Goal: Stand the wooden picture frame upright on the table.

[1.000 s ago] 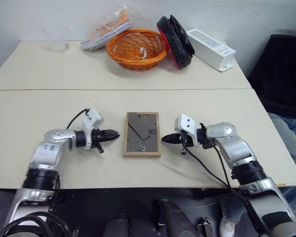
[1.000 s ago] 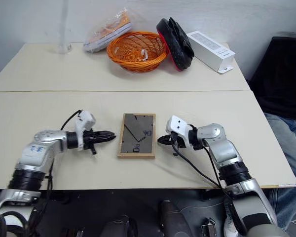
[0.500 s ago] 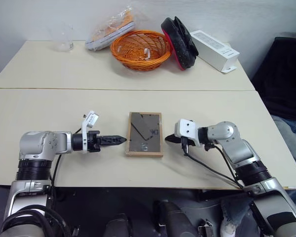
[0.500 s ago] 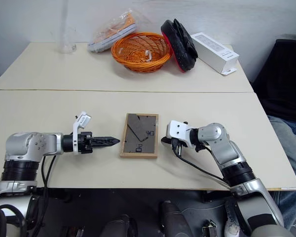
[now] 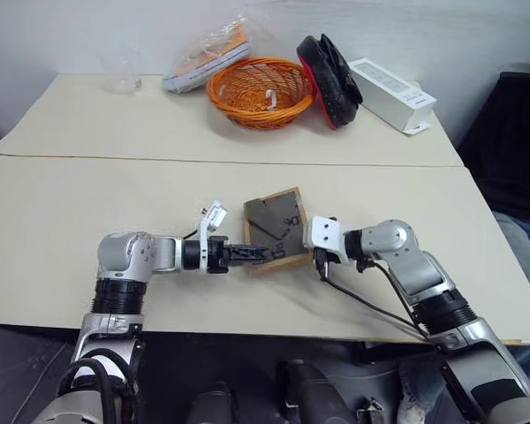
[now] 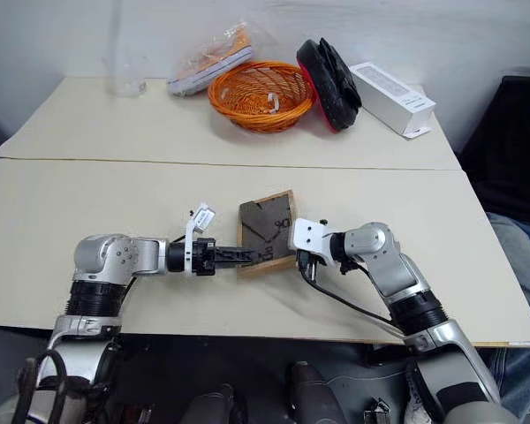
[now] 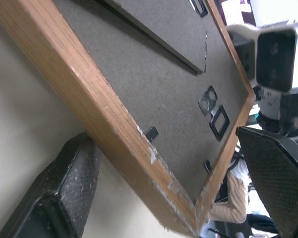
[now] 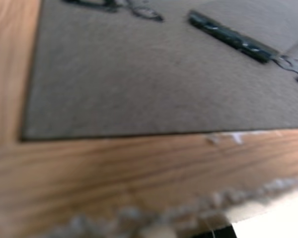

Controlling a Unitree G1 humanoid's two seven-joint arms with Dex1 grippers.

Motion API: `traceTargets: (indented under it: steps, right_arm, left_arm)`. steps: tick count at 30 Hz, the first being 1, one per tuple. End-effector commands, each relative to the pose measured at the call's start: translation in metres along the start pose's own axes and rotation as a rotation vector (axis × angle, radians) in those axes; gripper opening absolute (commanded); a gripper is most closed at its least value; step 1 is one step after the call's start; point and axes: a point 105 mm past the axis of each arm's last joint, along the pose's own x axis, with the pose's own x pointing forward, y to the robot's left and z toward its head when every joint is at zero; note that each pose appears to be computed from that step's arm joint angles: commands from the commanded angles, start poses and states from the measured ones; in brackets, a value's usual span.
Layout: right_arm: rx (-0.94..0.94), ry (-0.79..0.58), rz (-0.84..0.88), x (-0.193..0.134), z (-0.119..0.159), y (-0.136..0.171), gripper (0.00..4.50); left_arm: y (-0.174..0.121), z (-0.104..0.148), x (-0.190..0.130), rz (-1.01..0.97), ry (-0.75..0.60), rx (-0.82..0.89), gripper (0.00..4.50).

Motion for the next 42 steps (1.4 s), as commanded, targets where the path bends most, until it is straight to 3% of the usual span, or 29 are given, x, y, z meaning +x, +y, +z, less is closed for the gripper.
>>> traceTargets:
  steps: [1,5,8,11,17,22,25,28,33,37,42]
  right_arm:
    - [-0.040,-0.015,0.000,-0.005,0.008,-0.001,0.00]
    - [-0.041,-0.014,0.002,-0.007,0.009,-0.003,0.00]
    - [-0.043,-0.018,0.002,-0.003,0.010,-0.003,0.00]
    - [-0.046,-0.023,0.004,-0.001,0.011,-0.002,0.00]
    - [-0.053,-0.022,-0.002,-0.005,0.011,-0.003,0.00]
    - [-0.031,-0.003,-0.061,-0.032,0.007,-0.016,0.00]
    - [0.044,-0.014,-0.094,-0.058,0.006,-0.026,0.58]
    - [0.097,-0.032,-0.096,-0.078,0.012,-0.027,1.56]
    - [0.309,-0.241,-0.025,-0.107,0.054,-0.027,3.17]
    - [0.409,-0.374,-0.006,-0.101,0.082,-0.034,4.49]
    - [0.459,-0.396,0.021,-0.073,0.089,-0.034,4.50]
  left_arm:
    - [0.006,-0.004,-0.007,0.042,0.021,-0.027,4.45]
    - [-0.002,0.002,-0.007,-0.003,-0.003,-0.043,4.45]
    - [-0.008,0.005,-0.001,-0.035,-0.015,-0.046,3.85]
    - [-0.017,0.011,0.002,-0.076,-0.041,-0.053,2.95]
    - [-0.024,0.030,-0.011,-0.111,-0.130,-0.076,1.43]
    - [-0.029,0.036,-0.025,-0.112,-0.162,-0.067,1.25]
    - [-0.033,0.035,-0.033,-0.117,-0.169,-0.062,1.25]
    - [-0.032,0.030,-0.038,-0.107,-0.169,-0.059,1.25]
    - [-0.035,0.024,-0.041,-0.091,-0.163,-0.006,1.25]
    - [-0.038,0.023,-0.040,-0.086,-0.151,0.041,1.25]
    - [-0.052,0.029,-0.038,-0.139,-0.156,0.097,1.25]
